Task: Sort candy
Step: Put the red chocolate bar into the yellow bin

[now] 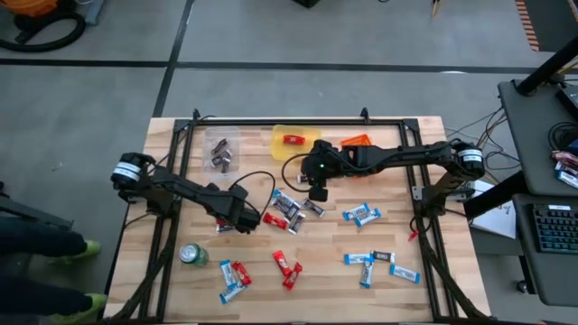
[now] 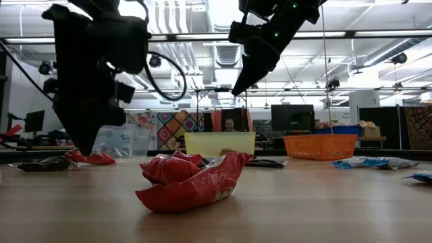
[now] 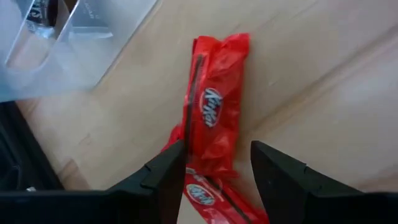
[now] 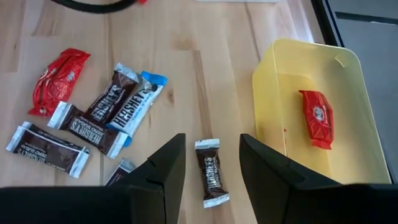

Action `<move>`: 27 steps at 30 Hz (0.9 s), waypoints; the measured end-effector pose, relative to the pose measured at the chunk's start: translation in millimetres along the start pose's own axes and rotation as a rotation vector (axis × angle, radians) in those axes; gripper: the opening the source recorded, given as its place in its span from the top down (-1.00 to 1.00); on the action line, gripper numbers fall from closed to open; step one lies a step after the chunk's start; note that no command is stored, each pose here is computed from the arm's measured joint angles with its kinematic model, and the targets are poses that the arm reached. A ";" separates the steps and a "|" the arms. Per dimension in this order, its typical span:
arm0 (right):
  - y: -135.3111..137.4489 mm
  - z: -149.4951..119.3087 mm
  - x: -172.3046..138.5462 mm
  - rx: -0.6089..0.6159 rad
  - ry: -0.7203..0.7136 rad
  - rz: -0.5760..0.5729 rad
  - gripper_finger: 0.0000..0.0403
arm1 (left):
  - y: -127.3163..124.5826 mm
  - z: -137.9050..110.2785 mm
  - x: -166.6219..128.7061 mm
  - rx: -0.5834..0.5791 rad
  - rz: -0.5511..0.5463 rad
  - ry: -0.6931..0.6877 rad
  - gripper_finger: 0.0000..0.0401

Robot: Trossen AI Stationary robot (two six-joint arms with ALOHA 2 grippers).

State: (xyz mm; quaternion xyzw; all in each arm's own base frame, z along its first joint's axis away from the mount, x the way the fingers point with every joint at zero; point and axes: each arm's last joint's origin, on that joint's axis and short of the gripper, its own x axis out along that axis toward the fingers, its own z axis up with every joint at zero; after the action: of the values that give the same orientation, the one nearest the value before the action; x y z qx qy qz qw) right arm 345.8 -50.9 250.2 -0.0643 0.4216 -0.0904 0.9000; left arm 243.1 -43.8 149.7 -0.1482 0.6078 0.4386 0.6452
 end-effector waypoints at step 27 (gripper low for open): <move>5.1 -23.9 10.7 0.001 0.098 0.014 0.32 | -3.1 3.3 4.0 0.060 0.015 0.019 0.96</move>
State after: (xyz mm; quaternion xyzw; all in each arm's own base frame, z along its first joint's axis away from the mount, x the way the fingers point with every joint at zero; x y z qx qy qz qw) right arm 334.7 -49.2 225.9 -0.0564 0.4655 -0.0873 0.8789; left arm 247.1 -41.6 145.8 -0.1282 0.6279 0.4235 0.6402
